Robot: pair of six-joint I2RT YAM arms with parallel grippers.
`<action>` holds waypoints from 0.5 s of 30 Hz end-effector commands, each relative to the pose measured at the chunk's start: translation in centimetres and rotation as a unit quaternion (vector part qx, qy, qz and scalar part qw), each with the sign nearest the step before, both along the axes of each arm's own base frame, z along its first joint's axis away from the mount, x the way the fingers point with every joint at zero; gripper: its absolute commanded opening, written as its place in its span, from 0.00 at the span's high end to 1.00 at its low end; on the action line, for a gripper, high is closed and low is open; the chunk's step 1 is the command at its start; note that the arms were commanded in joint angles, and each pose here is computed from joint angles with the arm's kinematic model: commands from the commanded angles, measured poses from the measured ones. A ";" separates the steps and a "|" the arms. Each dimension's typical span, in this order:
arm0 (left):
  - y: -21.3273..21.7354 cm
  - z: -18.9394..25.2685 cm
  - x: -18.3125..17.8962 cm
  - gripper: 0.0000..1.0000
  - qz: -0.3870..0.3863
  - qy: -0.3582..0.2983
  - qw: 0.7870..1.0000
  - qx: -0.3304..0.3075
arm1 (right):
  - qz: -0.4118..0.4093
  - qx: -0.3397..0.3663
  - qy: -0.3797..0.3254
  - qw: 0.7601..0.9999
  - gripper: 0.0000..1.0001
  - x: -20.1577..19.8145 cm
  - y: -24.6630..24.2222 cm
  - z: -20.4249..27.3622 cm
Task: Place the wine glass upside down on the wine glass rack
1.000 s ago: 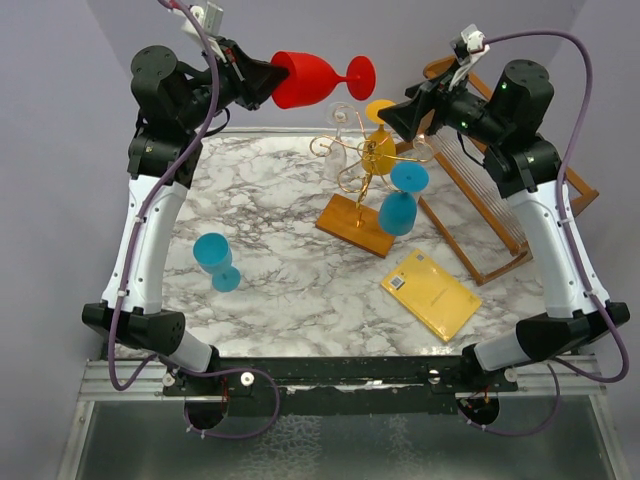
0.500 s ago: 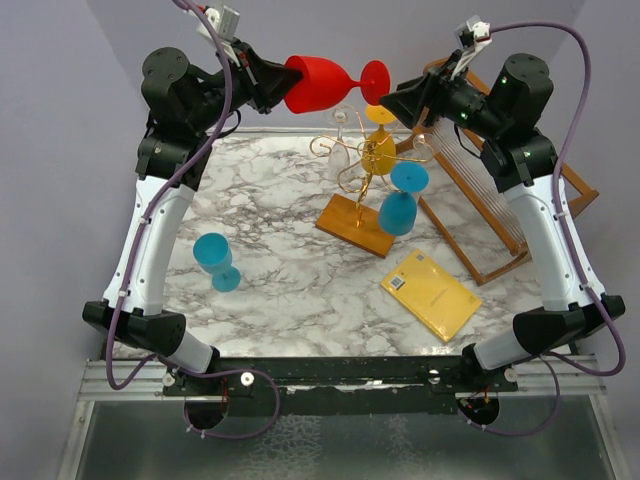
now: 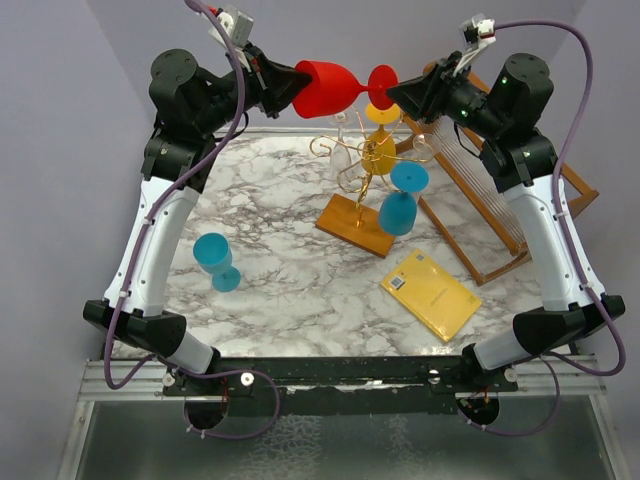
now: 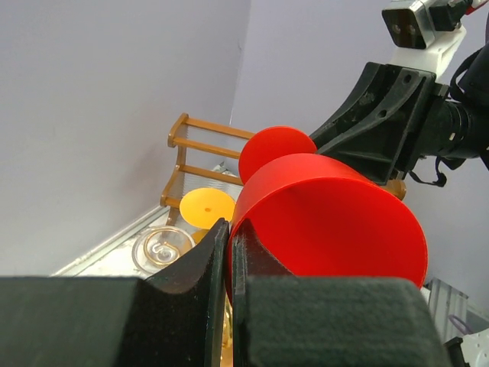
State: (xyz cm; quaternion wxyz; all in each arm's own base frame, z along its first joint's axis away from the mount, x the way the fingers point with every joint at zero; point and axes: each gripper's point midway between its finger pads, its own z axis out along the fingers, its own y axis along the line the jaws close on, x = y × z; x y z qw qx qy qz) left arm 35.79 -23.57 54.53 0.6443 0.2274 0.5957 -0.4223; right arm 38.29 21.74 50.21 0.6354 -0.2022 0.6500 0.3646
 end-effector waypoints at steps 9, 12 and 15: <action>-0.6 2.0 -1.1 1.00 -0.010 -0.062 0.998 0.010 | -0.021 0.014 0.016 1.000 0.75 1.3 -0.3 -0.3; -0.8 1.9 -1.1 1.00 -0.011 -0.065 0.998 0.015 | -0.021 0.014 0.019 0.999 0.76 1.4 -0.2 -0.5; -1.0 1.8 -1.2 1.00 -0.012 -0.066 0.998 0.017 | -0.015 0.015 0.023 0.999 0.76 1.4 0.0 -0.6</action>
